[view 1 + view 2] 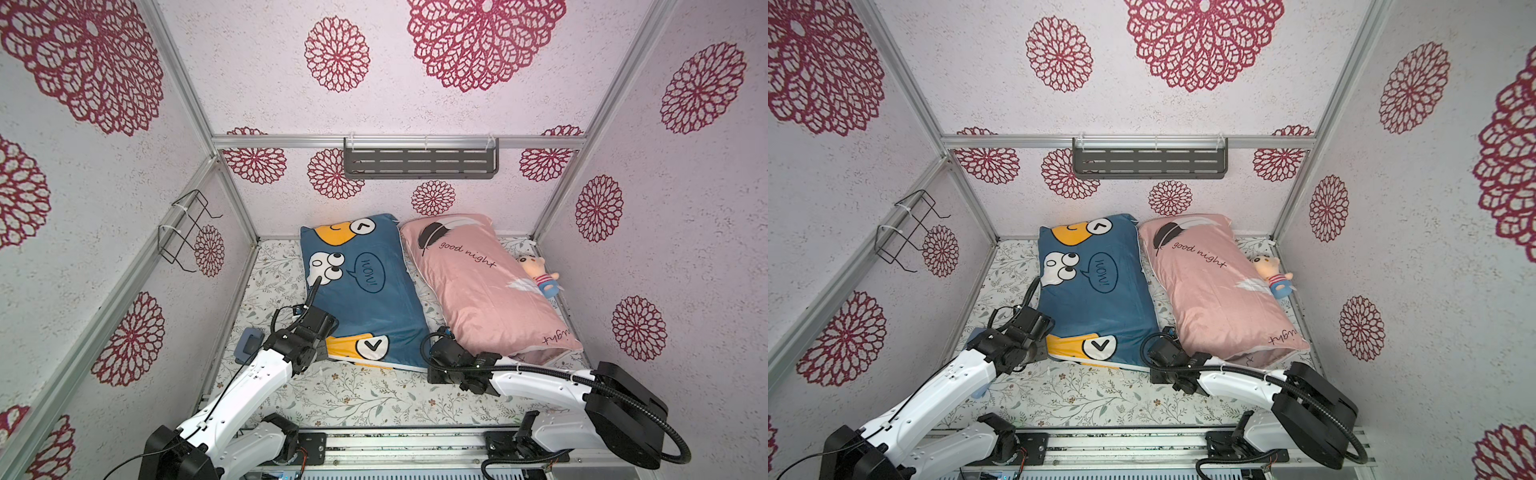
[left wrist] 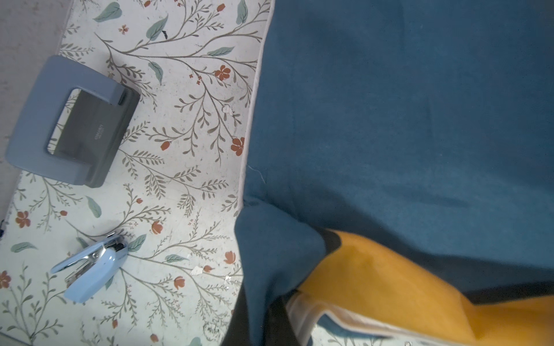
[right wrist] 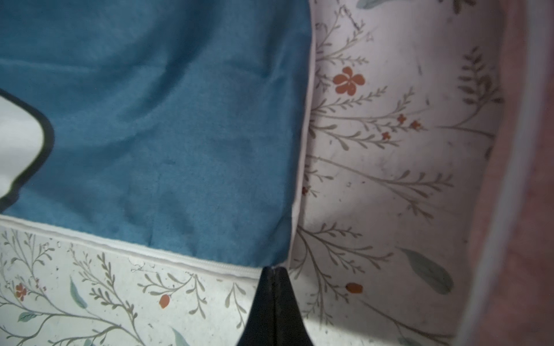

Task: Zip up pillowcases
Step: Place the pillowcase at the center of the board, then adjust the pillowcase at the center of the board.

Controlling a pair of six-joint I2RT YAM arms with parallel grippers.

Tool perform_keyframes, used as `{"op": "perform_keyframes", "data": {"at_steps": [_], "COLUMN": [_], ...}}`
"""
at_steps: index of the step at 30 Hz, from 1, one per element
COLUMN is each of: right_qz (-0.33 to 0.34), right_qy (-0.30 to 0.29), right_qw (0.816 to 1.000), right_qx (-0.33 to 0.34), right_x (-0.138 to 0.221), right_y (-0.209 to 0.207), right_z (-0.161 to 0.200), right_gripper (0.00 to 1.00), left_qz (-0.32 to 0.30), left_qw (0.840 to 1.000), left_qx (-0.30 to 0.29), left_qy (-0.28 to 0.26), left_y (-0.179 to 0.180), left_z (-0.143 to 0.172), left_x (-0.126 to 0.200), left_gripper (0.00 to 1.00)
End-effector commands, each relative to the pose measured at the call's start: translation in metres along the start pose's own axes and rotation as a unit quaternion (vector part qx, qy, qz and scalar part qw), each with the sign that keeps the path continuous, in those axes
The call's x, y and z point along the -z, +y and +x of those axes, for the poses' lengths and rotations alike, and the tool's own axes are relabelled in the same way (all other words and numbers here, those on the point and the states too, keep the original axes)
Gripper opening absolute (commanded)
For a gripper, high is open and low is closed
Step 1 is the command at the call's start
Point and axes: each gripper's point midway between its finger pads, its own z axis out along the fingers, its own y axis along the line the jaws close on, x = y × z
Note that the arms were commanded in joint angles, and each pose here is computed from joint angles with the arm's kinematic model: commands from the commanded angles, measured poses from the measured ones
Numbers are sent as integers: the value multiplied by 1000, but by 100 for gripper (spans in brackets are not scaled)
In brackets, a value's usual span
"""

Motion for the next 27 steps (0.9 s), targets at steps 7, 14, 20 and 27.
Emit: {"op": "perform_keyframes", "data": {"at_steps": [7,14,20,27], "right_qz": [-20,5,89,143], "right_qy": [-16,-44,-79,-115], "right_qw": [999,998,993,979], "right_qx": [42,36,-15,-85], "right_x": [40,96,145,179], "right_y": [18,2,-57,-140], "right_z": [-25,-65,-111,-156], "right_gripper": [51,91,95,96], "left_qz": [-18,2,113,249], "left_qw": [999,992,975,939], "left_qx": [21,-29,-120,-191], "left_qy": [-41,-122,-152,-139], "left_y": [6,-18,-132,-267], "left_z": [-36,-117,-156,-132], "left_x": [19,78,102,121], "left_gripper": [46,98,98,98]}}
